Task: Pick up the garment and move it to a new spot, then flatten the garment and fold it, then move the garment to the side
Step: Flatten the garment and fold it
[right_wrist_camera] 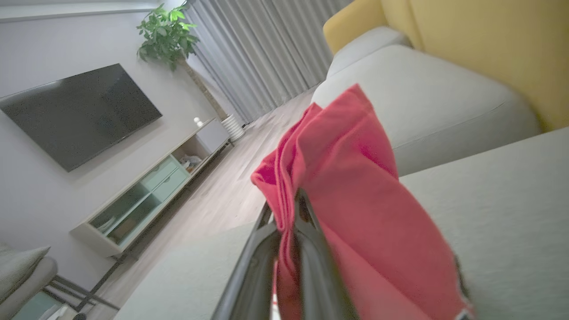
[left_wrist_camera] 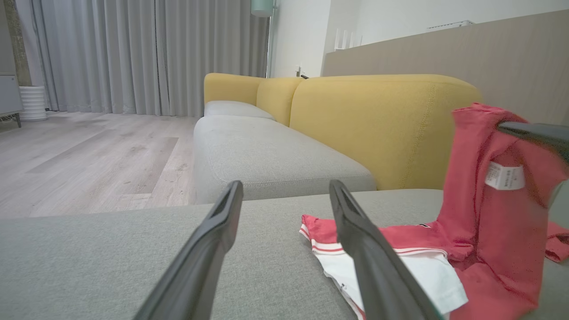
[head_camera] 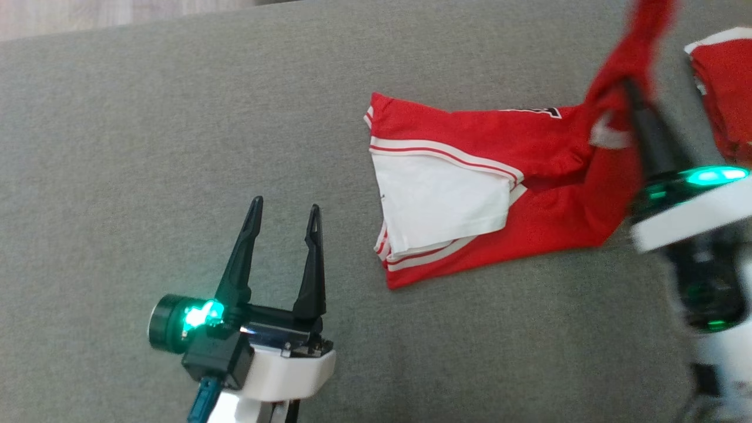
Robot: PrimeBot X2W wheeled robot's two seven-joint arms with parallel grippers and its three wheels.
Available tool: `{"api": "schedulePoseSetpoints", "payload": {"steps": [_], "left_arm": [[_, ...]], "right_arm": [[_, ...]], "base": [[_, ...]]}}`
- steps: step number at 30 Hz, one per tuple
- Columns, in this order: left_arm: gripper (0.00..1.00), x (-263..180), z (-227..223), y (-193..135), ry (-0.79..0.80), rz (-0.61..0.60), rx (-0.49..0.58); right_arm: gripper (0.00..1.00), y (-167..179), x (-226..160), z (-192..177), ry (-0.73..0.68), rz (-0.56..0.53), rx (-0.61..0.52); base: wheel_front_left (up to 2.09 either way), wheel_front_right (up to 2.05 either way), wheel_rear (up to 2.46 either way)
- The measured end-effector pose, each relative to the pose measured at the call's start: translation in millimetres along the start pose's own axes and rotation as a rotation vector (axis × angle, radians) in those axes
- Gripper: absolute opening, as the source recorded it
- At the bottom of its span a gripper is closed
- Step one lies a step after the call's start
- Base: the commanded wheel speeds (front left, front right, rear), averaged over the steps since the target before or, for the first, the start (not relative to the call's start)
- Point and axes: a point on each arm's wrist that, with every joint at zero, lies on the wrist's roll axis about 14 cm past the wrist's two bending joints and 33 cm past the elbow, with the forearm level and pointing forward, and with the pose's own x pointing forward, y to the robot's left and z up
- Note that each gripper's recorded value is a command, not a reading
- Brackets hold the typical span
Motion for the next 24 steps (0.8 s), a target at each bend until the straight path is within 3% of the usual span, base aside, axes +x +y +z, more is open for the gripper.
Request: {"api": "schedulePoseSetpoints", "payload": {"steps": [4,11,12,13,14,17,19,21,24], "left_arm": [[1.0,-3,1,5,0.002,0.018,0.0],[1.0,-8,-4,9,0.019,0.034,-0.004],[1.0,-9,-4,9,0.022,0.037,-0.009],[1.0,-10,-4,10,0.024,0.041,-0.015],[1.0,-10,-5,11,0.026,0.046,-0.018],[1.0,-13,-4,16,0.028,0.064,-0.019],[1.0,-15,-3,19,0.026,0.08,-0.014],[1.0,-18,4,25,0.011,0.109,-0.003],[1.0,-21,12,28,-0.009,0.129,-0.008]], "right_arm": [[0.0,45,16,-40,0.074,0.092,0.051],[0.03,88,33,-102,0.205,0.165,0.092],[0.19,93,34,-111,0.228,0.176,0.089],[0.45,96,35,-120,0.25,0.181,0.092],[1.0,98,35,-129,0.268,0.185,0.097],[1.0,104,33,-150,0.307,0.193,0.106],[1.0,108,36,-145,0.266,0.202,0.123],[1.0,103,43,-109,0.109,0.19,0.141],[1.0,77,38,-62,-0.061,0.152,0.071]], "base": [[0.0,0.0,0.0],[0.0,0.0,0.0],[0.0,0.0,0.0],[0.0,0.0,0.0],[0.0,0.0,0.0],[0.0,0.0,0.0],[0.0,0.0,0.0],[0.0,0.0,0.0],[0.0,0.0,0.0]]}}
